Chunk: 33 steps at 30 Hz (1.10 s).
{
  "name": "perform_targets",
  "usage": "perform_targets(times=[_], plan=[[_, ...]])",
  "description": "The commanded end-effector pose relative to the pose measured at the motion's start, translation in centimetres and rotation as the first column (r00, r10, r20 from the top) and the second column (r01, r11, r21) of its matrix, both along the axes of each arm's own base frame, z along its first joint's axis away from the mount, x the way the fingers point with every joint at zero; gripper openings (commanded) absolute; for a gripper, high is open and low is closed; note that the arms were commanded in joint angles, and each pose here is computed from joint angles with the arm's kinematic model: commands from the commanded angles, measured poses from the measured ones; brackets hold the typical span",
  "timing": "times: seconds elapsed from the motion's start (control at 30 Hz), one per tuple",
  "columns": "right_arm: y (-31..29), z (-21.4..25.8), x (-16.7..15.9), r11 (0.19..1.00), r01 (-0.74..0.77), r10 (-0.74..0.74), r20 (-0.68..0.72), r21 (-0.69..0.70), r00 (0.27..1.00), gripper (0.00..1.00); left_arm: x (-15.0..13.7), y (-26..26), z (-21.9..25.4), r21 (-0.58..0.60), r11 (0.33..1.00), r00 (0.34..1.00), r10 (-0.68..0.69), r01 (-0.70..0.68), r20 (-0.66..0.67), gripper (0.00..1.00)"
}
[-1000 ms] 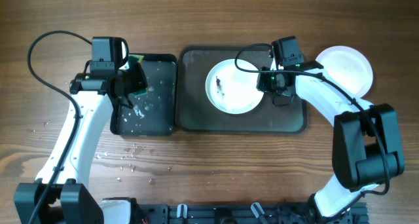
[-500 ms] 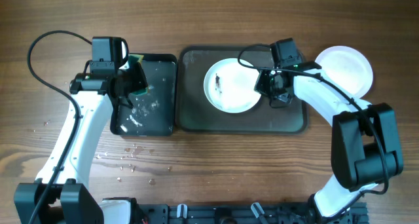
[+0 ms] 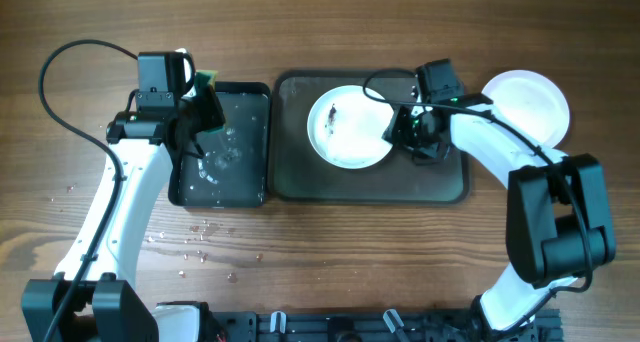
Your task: Clean dirty plates on tray and stack at the side
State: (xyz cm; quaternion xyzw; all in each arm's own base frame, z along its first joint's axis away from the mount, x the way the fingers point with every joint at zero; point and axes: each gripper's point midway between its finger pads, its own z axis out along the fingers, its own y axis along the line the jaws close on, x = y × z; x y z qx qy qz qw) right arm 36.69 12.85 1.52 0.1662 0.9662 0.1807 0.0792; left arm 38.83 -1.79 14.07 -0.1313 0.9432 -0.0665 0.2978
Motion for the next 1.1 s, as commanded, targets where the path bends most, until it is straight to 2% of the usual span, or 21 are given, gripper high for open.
perform_targets(times=[0.0,0.07,0.33,0.37,0.4,0.57,0.83,1.07], plan=[[-0.4,0.3,1.3,1.000,-0.027,0.027,0.038,0.001,0.999,0.15,0.8,-0.4,0.9,-0.003,1.000,0.999,-0.021,0.021,0.035,0.04],[-0.4,0.2,1.3,1.000,-0.029,0.029,0.039,-0.002,0.999,0.10,0.8,-0.4,0.9,-0.003,1.000,0.999,-0.021,0.021,0.035,0.04],[-0.5,-0.9,0.8,0.998,-0.032,0.034,0.047,-0.048,0.998,0.13,0.7,-0.4,0.9,-0.003,1.000,0.999,-0.021,0.021,0.032,0.04],[-0.5,-0.8,0.9,0.998,-0.033,0.035,0.052,-0.048,0.998,0.11,0.7,-0.4,0.8,-0.003,1.000,0.999,-0.021,0.021,0.032,0.04],[-0.3,-0.8,1.1,0.998,-0.036,0.038,0.061,-0.044,0.997,0.04,0.7,-0.4,0.8,-0.003,1.000,0.999,-0.022,0.022,0.031,0.04],[1.4,0.0,2.1,0.990,-0.138,0.140,0.146,-0.026,0.979,0.04,0.7,-0.4,0.8,0.036,0.997,0.997,-0.075,0.073,0.033,0.04],[2.2,-0.1,1.7,0.987,-0.159,0.162,0.144,-0.027,0.976,0.04,1.3,-0.6,1.4,0.082,0.988,0.989,-0.137,0.131,0.062,0.04],[2.2,-0.2,1.5,0.986,-0.162,0.164,0.132,-0.028,0.977,0.04,2.5,-1.9,5.0,0.117,0.976,0.973,-0.196,0.182,0.118,0.04]])
